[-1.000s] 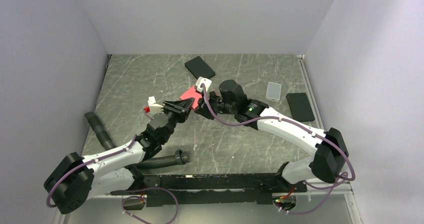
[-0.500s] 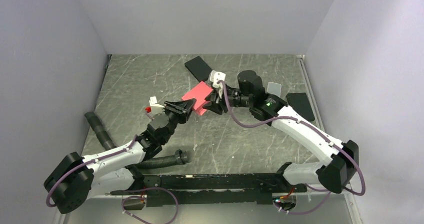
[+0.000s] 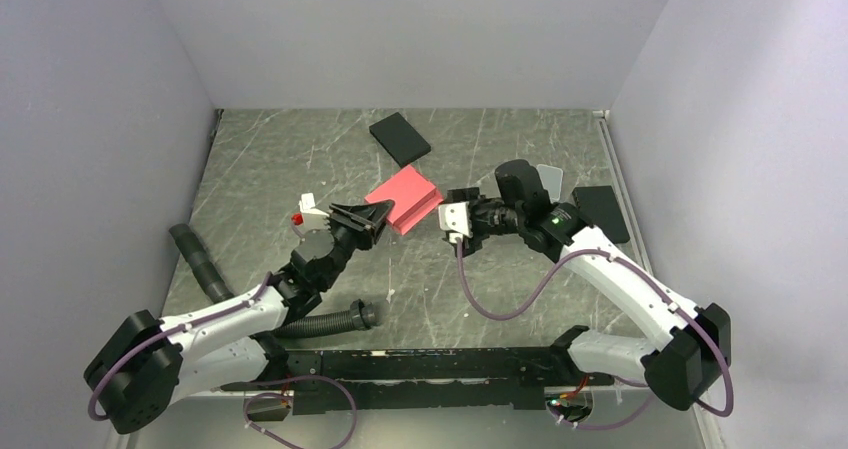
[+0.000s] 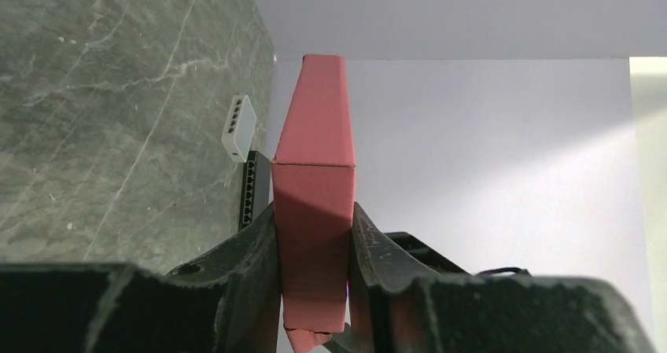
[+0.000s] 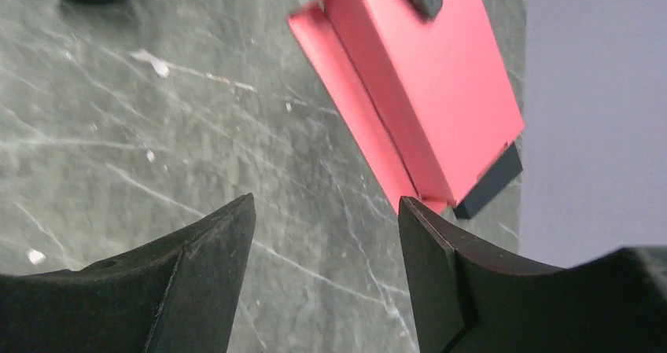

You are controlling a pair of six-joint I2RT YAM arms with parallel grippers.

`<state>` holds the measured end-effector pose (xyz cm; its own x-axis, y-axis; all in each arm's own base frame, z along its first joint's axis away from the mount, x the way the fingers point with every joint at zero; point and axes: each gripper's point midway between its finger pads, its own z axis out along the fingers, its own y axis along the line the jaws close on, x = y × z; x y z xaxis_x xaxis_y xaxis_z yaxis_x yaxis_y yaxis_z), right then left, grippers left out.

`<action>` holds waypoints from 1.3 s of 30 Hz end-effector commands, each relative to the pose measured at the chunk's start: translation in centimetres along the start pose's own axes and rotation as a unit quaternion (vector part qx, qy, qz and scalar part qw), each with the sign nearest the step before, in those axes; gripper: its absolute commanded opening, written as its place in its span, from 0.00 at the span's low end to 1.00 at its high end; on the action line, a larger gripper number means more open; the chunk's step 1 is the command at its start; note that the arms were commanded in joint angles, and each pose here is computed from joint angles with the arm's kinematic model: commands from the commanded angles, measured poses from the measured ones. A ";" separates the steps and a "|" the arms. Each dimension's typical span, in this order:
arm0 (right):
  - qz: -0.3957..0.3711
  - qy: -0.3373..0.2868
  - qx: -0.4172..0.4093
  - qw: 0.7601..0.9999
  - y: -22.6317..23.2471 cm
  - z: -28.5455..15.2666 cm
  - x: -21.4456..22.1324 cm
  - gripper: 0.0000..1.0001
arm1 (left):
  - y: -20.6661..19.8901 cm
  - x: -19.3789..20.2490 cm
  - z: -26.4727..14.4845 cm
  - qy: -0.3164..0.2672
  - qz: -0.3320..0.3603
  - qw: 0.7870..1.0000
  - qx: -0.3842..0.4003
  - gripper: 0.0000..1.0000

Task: Fold the paper box
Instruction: Close the paper box.

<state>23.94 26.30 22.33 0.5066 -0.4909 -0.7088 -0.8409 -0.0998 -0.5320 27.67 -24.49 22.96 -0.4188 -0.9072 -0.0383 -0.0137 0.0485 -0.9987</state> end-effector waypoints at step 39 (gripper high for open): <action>-0.132 0.038 0.029 0.990 -2.4 0.4 2.9 0.77 | -1.6 2.5 -0.9 0.112 -0.020 0.993 0.034 0.00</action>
<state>27.10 24.75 19.88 0.6443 -0.5489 -0.5326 -0.7096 -0.1692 -0.6840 25.81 -26.00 21.12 -0.5881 -0.8086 -0.0176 -0.0433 0.0532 -0.9976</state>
